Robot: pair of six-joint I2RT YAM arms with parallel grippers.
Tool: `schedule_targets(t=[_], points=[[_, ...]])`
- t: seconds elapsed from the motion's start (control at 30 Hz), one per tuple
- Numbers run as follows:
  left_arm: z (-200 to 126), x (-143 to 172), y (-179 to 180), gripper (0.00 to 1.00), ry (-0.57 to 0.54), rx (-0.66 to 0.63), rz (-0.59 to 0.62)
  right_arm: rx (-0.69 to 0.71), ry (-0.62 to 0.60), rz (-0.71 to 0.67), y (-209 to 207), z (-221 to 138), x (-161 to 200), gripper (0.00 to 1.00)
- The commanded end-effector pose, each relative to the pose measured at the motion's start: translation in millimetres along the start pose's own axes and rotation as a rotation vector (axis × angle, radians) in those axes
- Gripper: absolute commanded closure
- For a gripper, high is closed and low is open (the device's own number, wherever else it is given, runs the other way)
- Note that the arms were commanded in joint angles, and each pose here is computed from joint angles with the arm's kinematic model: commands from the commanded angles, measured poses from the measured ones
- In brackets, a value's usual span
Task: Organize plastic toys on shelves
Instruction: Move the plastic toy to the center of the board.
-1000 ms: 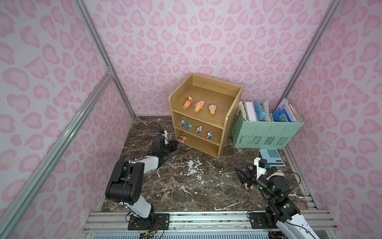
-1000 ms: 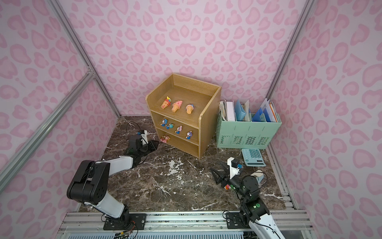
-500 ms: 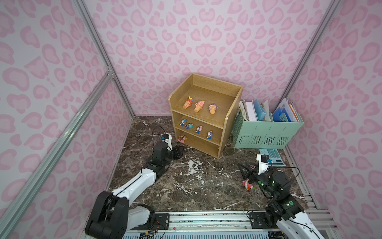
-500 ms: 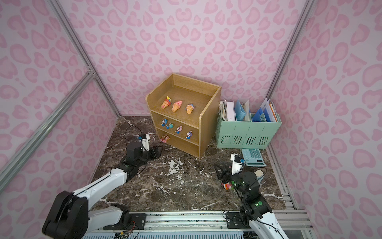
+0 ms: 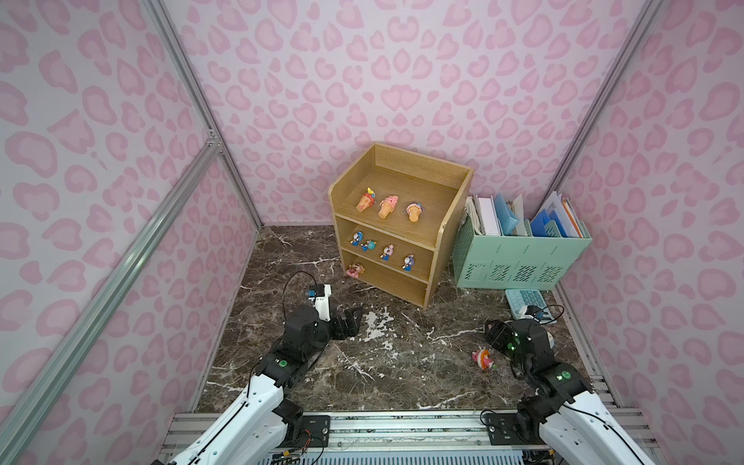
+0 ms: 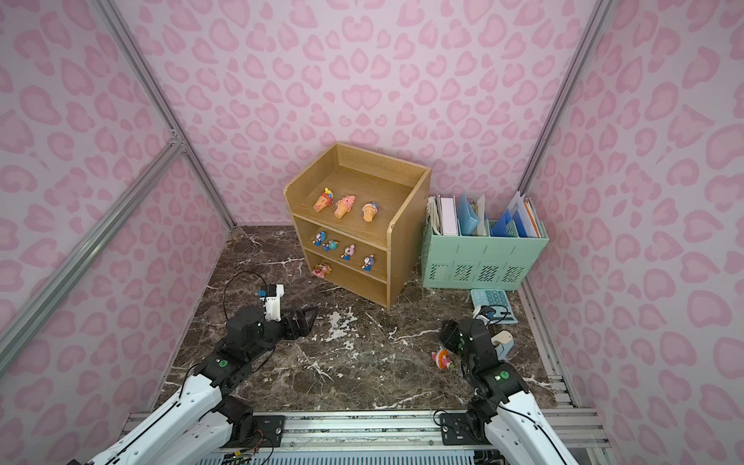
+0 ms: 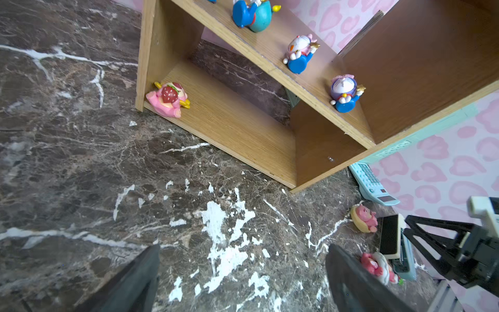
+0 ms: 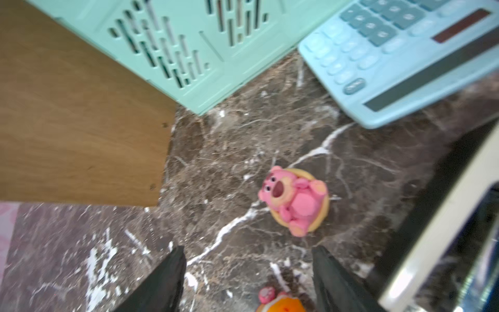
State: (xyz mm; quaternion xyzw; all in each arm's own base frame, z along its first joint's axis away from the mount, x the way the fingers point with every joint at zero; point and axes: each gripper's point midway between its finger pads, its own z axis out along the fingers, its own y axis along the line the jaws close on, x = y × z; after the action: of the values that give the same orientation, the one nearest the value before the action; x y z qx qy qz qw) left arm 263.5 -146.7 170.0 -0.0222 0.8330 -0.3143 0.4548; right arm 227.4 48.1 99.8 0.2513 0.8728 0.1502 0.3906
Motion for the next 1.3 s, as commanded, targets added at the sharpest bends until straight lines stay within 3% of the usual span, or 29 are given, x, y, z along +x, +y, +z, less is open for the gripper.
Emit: schedule_targets(t=[0.0, 0.1, 0.4, 0.53, 0.77, 1.0, 1.27], points=[[-5, 11, 0, 0.03, 0.046, 0.006, -0.017, -0.088, 0.069, -0.043, 18, -1, 6, 0.23], [-12, 14, 0, 0.03, 0.051, 0.012, -0.011, -0.149, 0.164, -0.067, 31, -6, 25, 0.22], [-32, 12, 7, 0.03, -0.004, -0.022, 0.028, 0.15, 0.246, 0.029, -18, -23, 74, 0.19], [-36, 10, 5, 0.03, -0.006, -0.022, 0.037, 0.151, 0.288, -0.034, -10, -16, 80, 0.19], [-39, 8, 5, 0.03, -0.013, -0.025, 0.039, 0.096, 0.381, -0.122, 4, -2, 102, 0.29], [-40, 7, 4, 0.03, -0.016, -0.023, 0.037, 0.094, 0.38, -0.151, 2, 2, 105, 0.44], [-42, 6, 2, 0.03, -0.017, -0.016, 0.036, 0.129, 0.349, -0.146, -7, 8, 102, 0.45]])
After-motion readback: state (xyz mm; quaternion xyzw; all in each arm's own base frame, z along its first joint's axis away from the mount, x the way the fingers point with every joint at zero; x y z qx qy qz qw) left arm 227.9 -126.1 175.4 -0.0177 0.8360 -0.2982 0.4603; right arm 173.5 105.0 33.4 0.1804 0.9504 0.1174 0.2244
